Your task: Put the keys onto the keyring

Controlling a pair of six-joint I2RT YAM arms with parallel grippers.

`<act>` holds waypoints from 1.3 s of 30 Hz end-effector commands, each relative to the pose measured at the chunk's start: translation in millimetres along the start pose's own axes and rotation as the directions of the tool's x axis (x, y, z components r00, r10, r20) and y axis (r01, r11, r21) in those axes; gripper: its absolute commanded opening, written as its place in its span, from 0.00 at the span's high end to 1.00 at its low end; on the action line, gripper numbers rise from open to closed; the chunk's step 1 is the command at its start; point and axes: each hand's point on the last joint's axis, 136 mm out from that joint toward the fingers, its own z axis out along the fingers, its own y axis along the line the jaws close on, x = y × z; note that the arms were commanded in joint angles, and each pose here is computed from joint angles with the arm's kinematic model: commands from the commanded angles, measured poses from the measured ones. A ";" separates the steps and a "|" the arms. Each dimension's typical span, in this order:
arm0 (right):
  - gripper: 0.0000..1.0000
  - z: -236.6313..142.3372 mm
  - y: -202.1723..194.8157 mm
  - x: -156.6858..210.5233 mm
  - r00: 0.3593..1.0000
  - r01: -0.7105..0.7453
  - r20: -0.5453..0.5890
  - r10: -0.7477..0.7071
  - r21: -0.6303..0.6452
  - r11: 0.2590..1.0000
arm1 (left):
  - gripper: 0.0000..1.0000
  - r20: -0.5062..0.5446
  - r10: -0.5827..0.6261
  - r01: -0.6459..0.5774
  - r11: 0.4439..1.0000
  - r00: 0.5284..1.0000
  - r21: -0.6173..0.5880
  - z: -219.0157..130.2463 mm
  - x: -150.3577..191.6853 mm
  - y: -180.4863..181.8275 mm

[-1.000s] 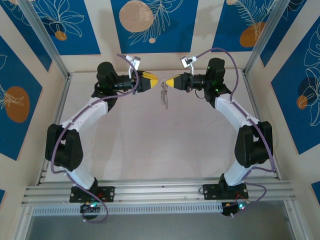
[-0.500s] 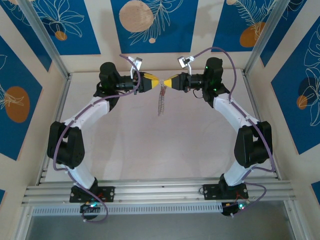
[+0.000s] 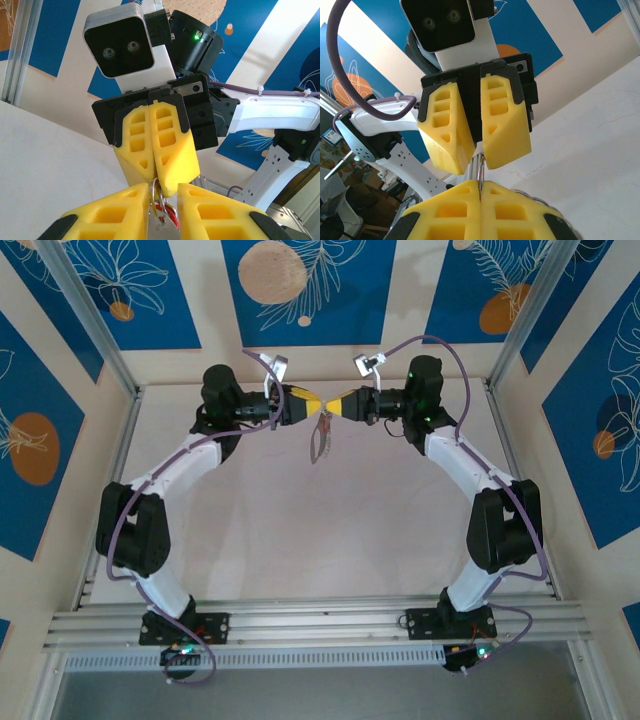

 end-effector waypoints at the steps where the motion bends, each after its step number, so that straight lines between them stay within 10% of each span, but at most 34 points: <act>1: 1.00 3.1 9.0 -9.5 0.999 0.053 0.001 -0.053 -0.013 0.999 | 0.80 -0.005 0.048 -0.047 0.998 0.999 0.039 7.1 -5.1 -6.9; 10: 1.00 3.1 8.3 -7.6 0.999 0.051 -0.002 -0.051 -0.014 0.999 | 1.00 0.007 0.058 -0.058 0.998 0.998 0.031 11.8 -5.5 -5.3; 19: 0.87 -5.9 8.7 3.9 0.999 0.046 0.017 -0.046 0.007 0.999 | 1.00 0.047 0.082 -0.082 0.997 0.996 -0.006 8.6 -12.8 -6.5; 39: 1.00 2.0 7.1 24.4 0.999 0.024 0.021 -0.024 -0.004 1.000 | 1.00 0.106 0.104 -0.101 0.994 0.989 -0.039 4.8 -22.9 -9.5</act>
